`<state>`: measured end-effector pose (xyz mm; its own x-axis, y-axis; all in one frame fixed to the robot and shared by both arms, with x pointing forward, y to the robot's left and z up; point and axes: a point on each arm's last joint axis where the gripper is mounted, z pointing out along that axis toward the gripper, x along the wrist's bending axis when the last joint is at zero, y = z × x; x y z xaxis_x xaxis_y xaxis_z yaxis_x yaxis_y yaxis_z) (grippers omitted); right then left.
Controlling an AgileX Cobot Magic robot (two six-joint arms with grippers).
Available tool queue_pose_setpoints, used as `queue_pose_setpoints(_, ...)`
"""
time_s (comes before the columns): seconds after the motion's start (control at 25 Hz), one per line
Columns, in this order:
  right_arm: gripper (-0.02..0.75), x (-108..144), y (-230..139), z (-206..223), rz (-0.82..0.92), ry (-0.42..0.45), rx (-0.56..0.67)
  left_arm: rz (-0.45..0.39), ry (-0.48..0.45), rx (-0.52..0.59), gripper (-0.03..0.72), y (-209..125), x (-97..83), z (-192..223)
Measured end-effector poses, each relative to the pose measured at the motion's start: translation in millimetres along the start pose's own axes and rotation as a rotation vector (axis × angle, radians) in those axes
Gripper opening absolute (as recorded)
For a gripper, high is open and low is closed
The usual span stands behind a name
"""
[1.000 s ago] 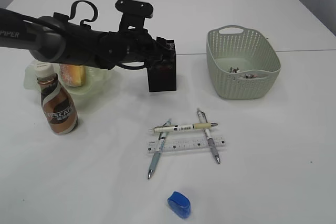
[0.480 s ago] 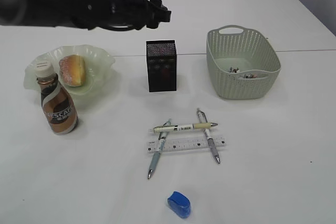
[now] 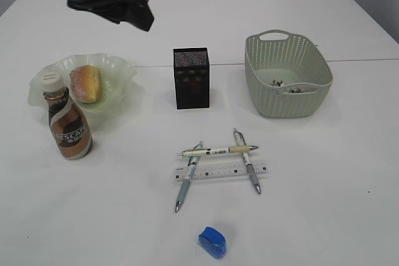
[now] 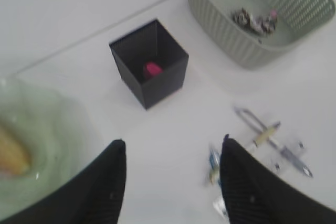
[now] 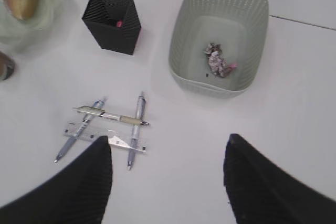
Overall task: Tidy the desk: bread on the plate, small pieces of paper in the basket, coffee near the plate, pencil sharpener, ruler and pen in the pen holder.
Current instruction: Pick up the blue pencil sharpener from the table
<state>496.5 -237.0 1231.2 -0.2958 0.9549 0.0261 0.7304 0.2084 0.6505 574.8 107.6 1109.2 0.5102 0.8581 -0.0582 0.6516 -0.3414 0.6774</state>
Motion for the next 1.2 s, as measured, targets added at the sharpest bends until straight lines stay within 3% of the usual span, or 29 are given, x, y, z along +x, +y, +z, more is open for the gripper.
queue_pose_setpoints(0.2, 0.489, 26, -1, 2, -0.056, 0.086, 0.008, -0.108, 0.033, 0.312, 0.417, -28, -0.7, -39)
queue_pose_setpoints(0.28, 0.489, 39, -7, 11, -0.102, 0.111, 0.046, -0.134, 0.041, 0.359, 0.417, -33, -1.2, -51)
queue_pose_setpoints(0.48, 0.489, 71, -45, 50, -0.177, 0.172, 0.236, -0.161, 0.002, 0.306, 0.417, -31, -6.8, -82)
queue_pose_setpoints(0.68, 0.489, 81, -80, 82, -0.189, 0.178, 0.405, -0.152, 0.015, 0.271, 0.416, -38, -6.4, -104)
queue_pose_setpoints(0.92, 0.489, 91, -89, 116, -0.177, 0.196, 0.509, -0.184, 0.004, 0.299, 0.416, -67, -8.4, -118)
queue_pose_setpoints(1.2, 0.489, 129, -109, 167, -0.252, 0.213, 0.667, -0.227, 0.001, 0.265, 0.416, -84, -10.1, -143)
